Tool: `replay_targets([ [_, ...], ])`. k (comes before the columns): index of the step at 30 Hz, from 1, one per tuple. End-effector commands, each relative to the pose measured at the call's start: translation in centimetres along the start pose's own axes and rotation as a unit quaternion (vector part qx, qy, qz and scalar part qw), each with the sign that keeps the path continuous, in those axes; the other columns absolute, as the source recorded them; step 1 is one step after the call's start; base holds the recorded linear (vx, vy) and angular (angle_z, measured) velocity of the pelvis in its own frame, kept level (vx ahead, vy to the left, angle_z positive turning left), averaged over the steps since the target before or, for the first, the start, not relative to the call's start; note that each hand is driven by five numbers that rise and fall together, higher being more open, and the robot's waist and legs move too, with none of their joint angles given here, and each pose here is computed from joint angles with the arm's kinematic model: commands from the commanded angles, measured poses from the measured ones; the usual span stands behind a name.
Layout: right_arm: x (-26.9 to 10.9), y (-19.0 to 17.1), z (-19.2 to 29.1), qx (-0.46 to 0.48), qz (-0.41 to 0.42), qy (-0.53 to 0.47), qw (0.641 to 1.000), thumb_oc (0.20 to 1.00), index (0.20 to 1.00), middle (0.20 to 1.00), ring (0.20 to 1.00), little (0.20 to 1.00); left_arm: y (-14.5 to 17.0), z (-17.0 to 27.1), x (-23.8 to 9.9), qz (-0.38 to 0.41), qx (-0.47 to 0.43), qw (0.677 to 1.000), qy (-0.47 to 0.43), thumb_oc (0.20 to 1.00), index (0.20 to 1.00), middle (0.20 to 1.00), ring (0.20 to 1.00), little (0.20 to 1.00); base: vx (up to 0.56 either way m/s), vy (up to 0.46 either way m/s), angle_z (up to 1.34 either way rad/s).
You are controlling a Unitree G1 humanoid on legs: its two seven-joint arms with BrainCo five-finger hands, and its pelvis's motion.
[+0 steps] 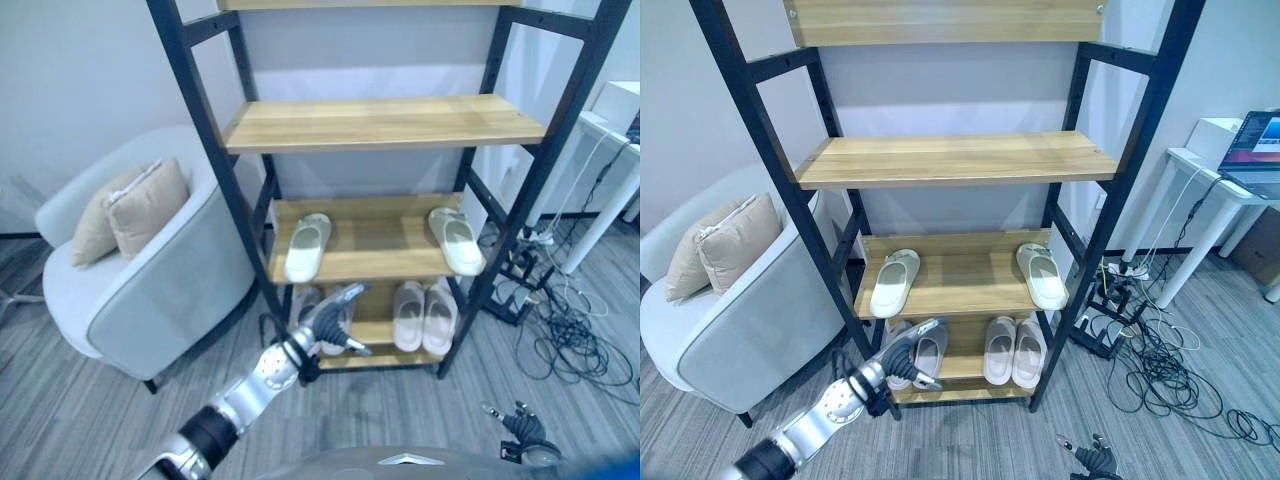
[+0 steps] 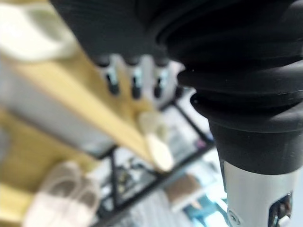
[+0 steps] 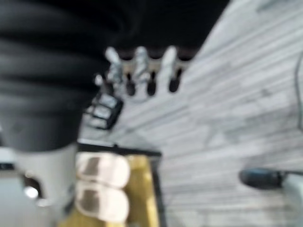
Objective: Arrange the slippers neatly on the shoe rack.
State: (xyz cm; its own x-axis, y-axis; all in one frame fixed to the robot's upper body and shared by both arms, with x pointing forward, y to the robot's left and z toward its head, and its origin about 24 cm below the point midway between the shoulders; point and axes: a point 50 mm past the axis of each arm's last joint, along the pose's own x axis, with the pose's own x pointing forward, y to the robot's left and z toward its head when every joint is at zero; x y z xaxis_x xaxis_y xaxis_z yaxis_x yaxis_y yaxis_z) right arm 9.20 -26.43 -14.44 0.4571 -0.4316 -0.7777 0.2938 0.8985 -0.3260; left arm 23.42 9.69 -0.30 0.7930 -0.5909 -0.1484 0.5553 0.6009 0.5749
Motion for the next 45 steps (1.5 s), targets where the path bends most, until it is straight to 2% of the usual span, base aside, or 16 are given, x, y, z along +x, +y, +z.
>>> replay_targets([
  [1,0.4,0.4,2.9,-0.022,0.002,-0.06,0.998,1.0,1.0,1.0,1.0,1.0,2.5,3.0,2.7,0.055,0.057,0.994,-0.075,1.0,1.0,1.0,1.0,1.0,0.01,-0.02,-0.13],
  [5,0.5,-0.1,5.3,-0.046,-0.002,-0.11,0.993,1.0,1.0,1.0,1.0,1.0,6.4,4.0,5.4,0.139,0.113,0.981,-0.073,1.0,1.0,1.0,1.0,1.0,-0.04,-0.008,-0.16],
  [7,0.6,-0.5,5.7,-0.045,-0.007,-0.117,0.992,1.0,1.0,1.0,1.0,1.0,7.3,4.3,5.8,0.154,0.126,0.977,-0.075,1.0,1.0,1.0,1.0,1.0,-0.07,0.007,-0.3],
  [8,0.7,-1.0,6.2,-0.044,-0.014,-0.126,0.991,1.0,1.0,1.0,1.0,1.0,8.5,4.8,6.1,0.171,0.15,0.971,-0.079,1.0,1.0,1.0,1.0,1.0,-0.17,0.022,-0.32],
  [9,0.6,-1.7,7.1,-0.038,-0.022,-0.145,0.989,1.0,1.0,1.0,1.0,1.0,11.0,5.7,6.5,0.206,0.185,0.957,-0.082,1.0,1.0,1.0,1.0,1.0,-0.17,0.021,-0.22],
  [11,0.6,-1.9,7.3,-0.037,-0.024,-0.15,0.988,1.0,1.0,1.0,1.0,1.0,12.0,6.2,6.7,0.22,0.202,0.95,-0.086,1.0,1.0,1.0,1.0,1.0,-0.12,0.012,-0.18],
  [12,0.7,-2.4,7.4,-0.036,-0.032,-0.15,0.988,1.0,1.0,1.0,1.0,1.0,14.0,7.0,6.9,0.248,0.239,0.934,-0.089,1.0,1.0,1.0,1.0,1.0,-0.08,0.01,-0.16],
  [13,0.7,-2.4,7.5,-0.036,-0.032,-0.15,0.987,1.0,1.0,1.0,1.0,1.0,14.1,7.0,7.0,0.249,0.24,0.934,-0.089,1.0,1.0,1.0,1.0,1.0,-0.09,0.009,-0.14],
  [16,0.7,-2.9,8.2,-0.029,-0.042,-0.165,0.985,1.0,1.0,1.0,1.0,1.0,17.1,7.4,5.9,0.286,0.303,0.905,-0.088,1.0,1.0,1.0,1.0,1.0,-0.04,-0.007,-0.28],
  [20,0.5,-2.9,8.9,-0.02,-0.054,-0.188,0.98,1.0,1.0,1.0,1.0,1.0,22.0,6.0,3.3,0.359,0.37,0.856,-0.026,1.0,1.0,1.0,1.0,1.0,-0.01,-0.021,-0.24],
  [31,0.2,-1.3,10.4,-0.038,-0.03,-0.225,0.973,1.0,1.0,1.0,1.0,1.0,26.6,5.1,1.1,0.427,0.395,0.811,0.053,1.0,1.0,1.0,1.0,1.0,0.0,-0.013,0.02],
  [35,0.1,-0.3,11.7,-0.053,-0.017,-0.248,0.967,1.0,1.0,1.0,1.0,1.0,28.4,6.4,1.3,0.445,0.404,0.798,0.054,1.0,1.0,1.0,1.0,1.0,-0.01,-0.025,0.09],
  [37,0.1,-0.2,12.0,-0.058,-0.016,-0.252,0.966,1.0,1.0,1.0,1.0,1.0,29.4,7.3,1.1,0.454,0.421,0.784,0.051,1.0,1.0,1.0,1.0,1.0,0.0,-0.027,0.08],
  [38,0.1,0.0,12.3,-0.062,-0.015,-0.256,0.965,1.0,1.0,1.0,1.0,1.0,30.1,8.5,0.9,0.463,0.444,0.766,0.044,1.0,1.0,1.0,1.0,1.0,0.0,0.0,0.0],
  [45,0.1,0.4,12.6,-0.066,-0.01,-0.259,0.964,1.0,1.0,1.0,1.0,1.0,33.2,9.8,-0.4,0.472,0.49,0.728,0.084,1.0,1.0,1.0,1.0,1.0,0.0,-0.002,-0.01],
])
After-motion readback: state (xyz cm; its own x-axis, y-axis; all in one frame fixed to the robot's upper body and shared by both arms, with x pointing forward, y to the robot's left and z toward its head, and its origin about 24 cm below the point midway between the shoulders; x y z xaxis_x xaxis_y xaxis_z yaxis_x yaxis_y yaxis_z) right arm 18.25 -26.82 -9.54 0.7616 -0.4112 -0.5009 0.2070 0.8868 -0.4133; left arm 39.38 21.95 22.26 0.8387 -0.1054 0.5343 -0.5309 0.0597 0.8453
